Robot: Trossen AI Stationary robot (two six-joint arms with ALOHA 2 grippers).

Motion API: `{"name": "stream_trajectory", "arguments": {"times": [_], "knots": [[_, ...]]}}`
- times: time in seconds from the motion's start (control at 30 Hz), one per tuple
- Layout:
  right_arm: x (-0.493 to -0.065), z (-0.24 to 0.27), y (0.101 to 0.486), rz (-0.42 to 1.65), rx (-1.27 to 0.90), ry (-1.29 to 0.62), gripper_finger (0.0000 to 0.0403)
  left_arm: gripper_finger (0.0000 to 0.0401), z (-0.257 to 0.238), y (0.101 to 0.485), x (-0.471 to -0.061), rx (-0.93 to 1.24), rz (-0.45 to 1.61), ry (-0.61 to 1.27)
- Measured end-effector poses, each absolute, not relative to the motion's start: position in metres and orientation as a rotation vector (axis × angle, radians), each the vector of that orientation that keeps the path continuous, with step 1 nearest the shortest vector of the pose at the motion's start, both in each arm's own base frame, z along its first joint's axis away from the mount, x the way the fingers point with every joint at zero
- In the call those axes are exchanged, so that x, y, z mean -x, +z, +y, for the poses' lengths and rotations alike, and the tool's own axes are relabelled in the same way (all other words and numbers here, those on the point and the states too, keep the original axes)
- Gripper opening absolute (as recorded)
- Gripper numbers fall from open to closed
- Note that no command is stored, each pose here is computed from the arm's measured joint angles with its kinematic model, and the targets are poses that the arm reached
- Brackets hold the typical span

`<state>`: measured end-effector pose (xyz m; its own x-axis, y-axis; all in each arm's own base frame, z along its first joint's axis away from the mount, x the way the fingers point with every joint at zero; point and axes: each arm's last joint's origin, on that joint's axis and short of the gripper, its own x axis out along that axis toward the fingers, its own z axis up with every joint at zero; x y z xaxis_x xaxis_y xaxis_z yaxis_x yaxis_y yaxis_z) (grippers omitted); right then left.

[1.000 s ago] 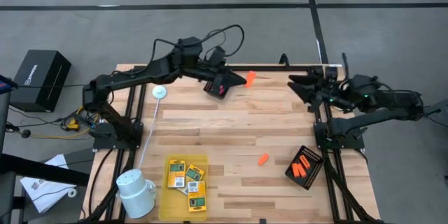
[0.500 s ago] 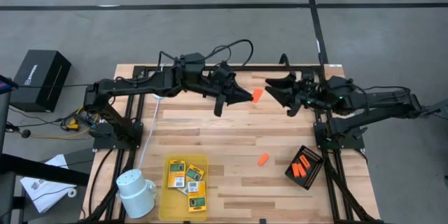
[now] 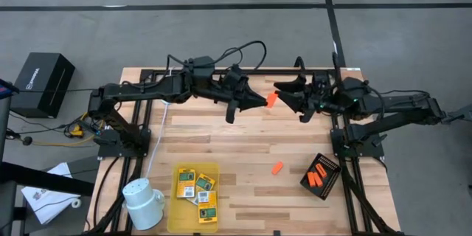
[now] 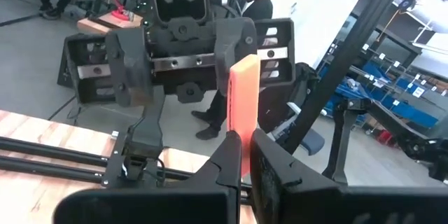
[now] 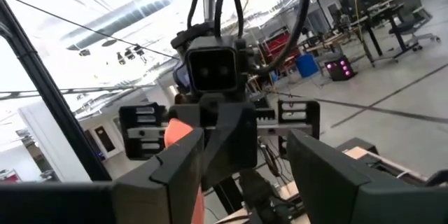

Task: Pick & Place School Supplies
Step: Put the orange eraser into the bottom black bin

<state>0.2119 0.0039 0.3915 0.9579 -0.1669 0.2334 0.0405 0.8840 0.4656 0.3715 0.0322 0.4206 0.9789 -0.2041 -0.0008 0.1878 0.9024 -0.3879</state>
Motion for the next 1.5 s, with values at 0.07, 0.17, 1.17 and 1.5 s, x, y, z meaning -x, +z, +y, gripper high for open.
{"name": "stream_trajectory", "arguments": {"times": [0.07,0.17,1.17,1.5], "knots": [[-0.210,0.004,0.393,-0.278,-0.468,-0.110,0.0197,0.0005,0.036,0.421,-0.371,0.397,0.041,-0.196],[-0.204,0.002,0.396,-0.288,-0.465,-0.107,0.0197,0.0005,0.043,0.421,-0.370,0.397,0.037,-0.176],[-0.217,-0.001,0.390,-0.257,-0.484,-0.043,0.0229,0.0005,0.049,0.407,-0.387,0.437,0.033,-0.170],[-0.214,-0.005,0.393,-0.288,-0.482,-0.057,0.0198,0.0005,0.050,0.407,-0.387,0.443,0.024,-0.189]]}}
